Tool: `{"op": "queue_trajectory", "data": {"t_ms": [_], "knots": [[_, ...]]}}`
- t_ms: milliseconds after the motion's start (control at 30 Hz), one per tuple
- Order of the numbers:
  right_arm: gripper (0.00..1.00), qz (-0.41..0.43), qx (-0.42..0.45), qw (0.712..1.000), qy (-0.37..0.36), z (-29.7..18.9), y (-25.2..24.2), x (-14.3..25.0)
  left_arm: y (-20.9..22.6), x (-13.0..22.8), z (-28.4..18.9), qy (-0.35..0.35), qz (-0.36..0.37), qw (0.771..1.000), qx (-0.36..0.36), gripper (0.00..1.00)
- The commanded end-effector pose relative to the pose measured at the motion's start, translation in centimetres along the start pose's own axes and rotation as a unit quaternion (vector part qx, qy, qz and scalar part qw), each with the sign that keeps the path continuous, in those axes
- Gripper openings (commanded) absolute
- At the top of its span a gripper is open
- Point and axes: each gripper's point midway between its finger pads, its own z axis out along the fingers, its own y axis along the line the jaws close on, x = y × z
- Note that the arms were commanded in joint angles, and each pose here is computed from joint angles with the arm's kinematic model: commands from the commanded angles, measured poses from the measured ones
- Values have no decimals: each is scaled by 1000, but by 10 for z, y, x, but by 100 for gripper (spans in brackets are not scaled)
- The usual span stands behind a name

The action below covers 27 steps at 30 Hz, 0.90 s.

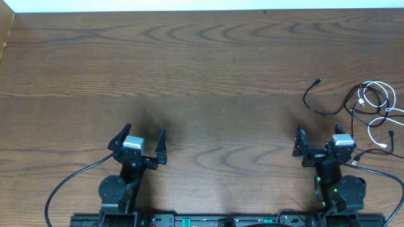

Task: Untangle cables

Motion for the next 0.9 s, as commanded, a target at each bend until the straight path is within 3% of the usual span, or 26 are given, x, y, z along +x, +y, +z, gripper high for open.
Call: {"op": "queue_trajectory", "data": {"t_ms": [0, 333, 467, 867], "knots": [[99, -3, 7, 1000, -1, 0, -3, 0, -8, 13, 0, 23, 0, 999, 23, 98], [99, -3, 7, 1000, -1, 0, -3, 0, -20, 14, -1, 23, 3, 998, 53, 98], [99, -2, 7, 1000, -1, 0, -3, 0, -31, 13, -2, 19, 37, 995, 88, 98], [99, -3, 7, 1000, -1, 0, -3, 0, -32, 13, -3, 18, 36, 995, 91, 98]]}}
